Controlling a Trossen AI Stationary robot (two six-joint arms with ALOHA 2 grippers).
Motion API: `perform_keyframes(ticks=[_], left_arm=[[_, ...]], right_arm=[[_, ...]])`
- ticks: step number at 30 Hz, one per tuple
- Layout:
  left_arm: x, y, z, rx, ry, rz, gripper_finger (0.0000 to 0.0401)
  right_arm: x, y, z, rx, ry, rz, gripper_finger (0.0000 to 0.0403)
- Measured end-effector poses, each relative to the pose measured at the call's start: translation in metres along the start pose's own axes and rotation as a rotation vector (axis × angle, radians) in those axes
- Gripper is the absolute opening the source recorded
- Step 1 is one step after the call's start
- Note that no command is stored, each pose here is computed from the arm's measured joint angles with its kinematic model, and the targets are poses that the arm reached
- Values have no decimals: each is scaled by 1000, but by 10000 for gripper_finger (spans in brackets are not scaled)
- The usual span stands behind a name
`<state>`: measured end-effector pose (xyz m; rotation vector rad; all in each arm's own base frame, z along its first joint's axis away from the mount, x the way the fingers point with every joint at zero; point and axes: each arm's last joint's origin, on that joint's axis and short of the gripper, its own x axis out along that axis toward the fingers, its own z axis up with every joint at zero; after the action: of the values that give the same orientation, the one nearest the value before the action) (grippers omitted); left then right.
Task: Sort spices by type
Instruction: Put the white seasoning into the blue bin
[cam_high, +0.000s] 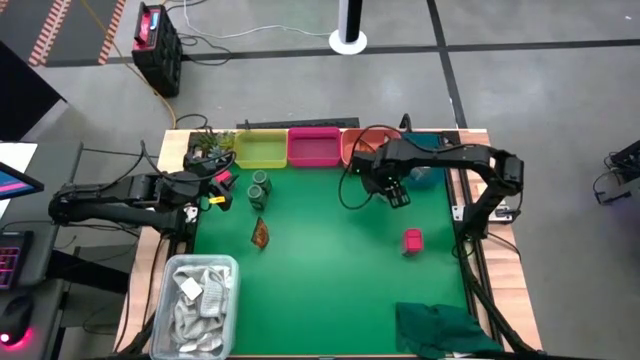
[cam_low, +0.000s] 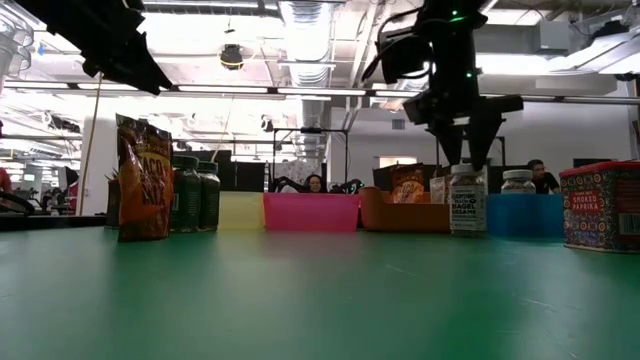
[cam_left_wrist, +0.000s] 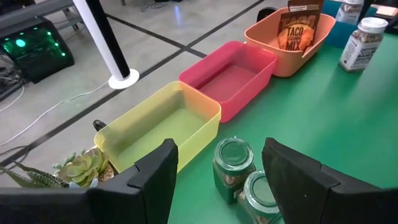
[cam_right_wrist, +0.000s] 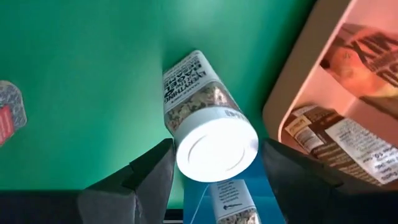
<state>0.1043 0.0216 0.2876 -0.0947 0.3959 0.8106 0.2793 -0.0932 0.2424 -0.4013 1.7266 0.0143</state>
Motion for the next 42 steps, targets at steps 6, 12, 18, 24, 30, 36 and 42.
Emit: perform_keyframes(ticks=[6,12,18,24,30,36,42], left_arm=[[0,0,-1,4,10,3,224],[0,0,-1,2,9,3,224],[0,0,-1,0,9,3,224],[0,0,-1,0,10,-1,224],[0,0,-1,0,15,-16,224],[0,0,-1,0,16,-18,224],[0,0,-1,0,15,-18,224]], right_arm=[[12,-1,-5,104,23,21,272],[16,-1,0,182,-37,28,272],[17,-3,1,245,-57,37,272],[16,-3,2,243,-66,51,256],[16,-2,2,246,-82,75,222],[16,-2,2,246,-82,76,222],[13,-1,-1,244,-76,82,222]])
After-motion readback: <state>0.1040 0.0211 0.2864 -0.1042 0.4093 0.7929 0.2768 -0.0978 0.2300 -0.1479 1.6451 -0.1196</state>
